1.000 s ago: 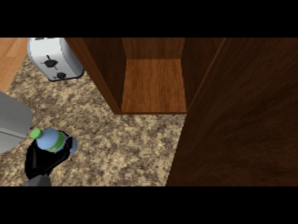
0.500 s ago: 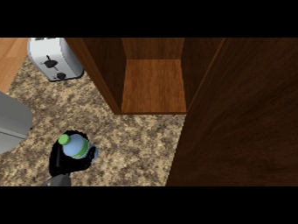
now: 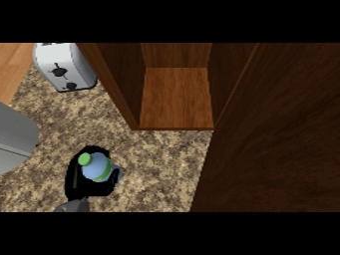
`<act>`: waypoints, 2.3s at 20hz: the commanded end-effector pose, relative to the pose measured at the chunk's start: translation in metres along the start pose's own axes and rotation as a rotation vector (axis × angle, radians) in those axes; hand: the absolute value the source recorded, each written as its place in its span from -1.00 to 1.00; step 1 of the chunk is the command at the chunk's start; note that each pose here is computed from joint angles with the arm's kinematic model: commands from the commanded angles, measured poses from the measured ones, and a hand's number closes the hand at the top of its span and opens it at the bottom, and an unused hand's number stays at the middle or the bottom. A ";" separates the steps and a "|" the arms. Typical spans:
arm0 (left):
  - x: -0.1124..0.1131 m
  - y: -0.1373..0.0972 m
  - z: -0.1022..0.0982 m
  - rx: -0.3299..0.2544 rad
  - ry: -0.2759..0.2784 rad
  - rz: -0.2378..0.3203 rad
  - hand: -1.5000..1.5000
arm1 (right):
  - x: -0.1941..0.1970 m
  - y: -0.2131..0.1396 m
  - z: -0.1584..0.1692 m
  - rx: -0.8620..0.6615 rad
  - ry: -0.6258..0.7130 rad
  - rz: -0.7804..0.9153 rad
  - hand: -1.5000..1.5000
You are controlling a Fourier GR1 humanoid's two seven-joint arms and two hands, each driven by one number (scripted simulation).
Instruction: Pick up the bottled water, place it into the cabinet and close the cabinet
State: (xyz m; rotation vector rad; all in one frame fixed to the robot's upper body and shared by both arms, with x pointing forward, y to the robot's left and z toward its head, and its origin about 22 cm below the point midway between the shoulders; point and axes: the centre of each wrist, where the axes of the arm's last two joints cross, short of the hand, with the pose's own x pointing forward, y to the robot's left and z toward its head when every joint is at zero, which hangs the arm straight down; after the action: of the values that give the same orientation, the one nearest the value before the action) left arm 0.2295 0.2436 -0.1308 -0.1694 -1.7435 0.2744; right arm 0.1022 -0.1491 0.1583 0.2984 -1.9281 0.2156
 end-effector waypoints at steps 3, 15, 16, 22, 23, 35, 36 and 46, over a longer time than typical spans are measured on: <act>0.025 -0.026 -0.012 -0.042 0.018 0.056 1.00 | 0.024 0.006 0.006 -0.024 -0.035 0.018 -1.00; 0.078 -0.105 -0.015 -0.089 -0.019 0.052 1.00 | 0.021 0.002 0.005 -0.014 -0.048 0.035 -1.00; 0.088 -0.092 -0.048 -0.077 -0.033 0.046 1.00 | 0.021 -0.002 0.010 -0.014 -0.057 0.021 -1.00; 0.113 -0.138 -0.042 -0.124 -0.034 0.045 1.00 | 0.026 -0.003 0.011 -0.036 -0.059 0.026 -1.00; 0.096 -0.139 -0.051 -0.104 -0.050 0.024 1.00 | 0.022 -0.002 0.011 -0.022 -0.042 0.022 -1.00; 0.134 -0.200 -0.111 -0.067 -0.094 -0.057 1.00 | 0.020 0.003 0.018 0.004 -0.047 0.009 -1.00; 0.125 -0.191 -0.112 -0.070 -0.081 -0.071 1.00 | 0.028 0.001 0.014 -0.007 -0.043 0.011 -1.00; 0.121 -0.207 -0.158 -0.036 -0.071 -0.195 1.00 | 0.024 -0.004 0.019 -0.018 -0.050 -0.008 -1.00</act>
State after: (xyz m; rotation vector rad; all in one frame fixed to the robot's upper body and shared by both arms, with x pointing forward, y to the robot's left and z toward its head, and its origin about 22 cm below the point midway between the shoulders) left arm 0.3592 0.0923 0.0691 -0.0652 -1.8275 0.1245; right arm 0.1018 -0.1552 0.1564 0.2800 -1.9400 0.2119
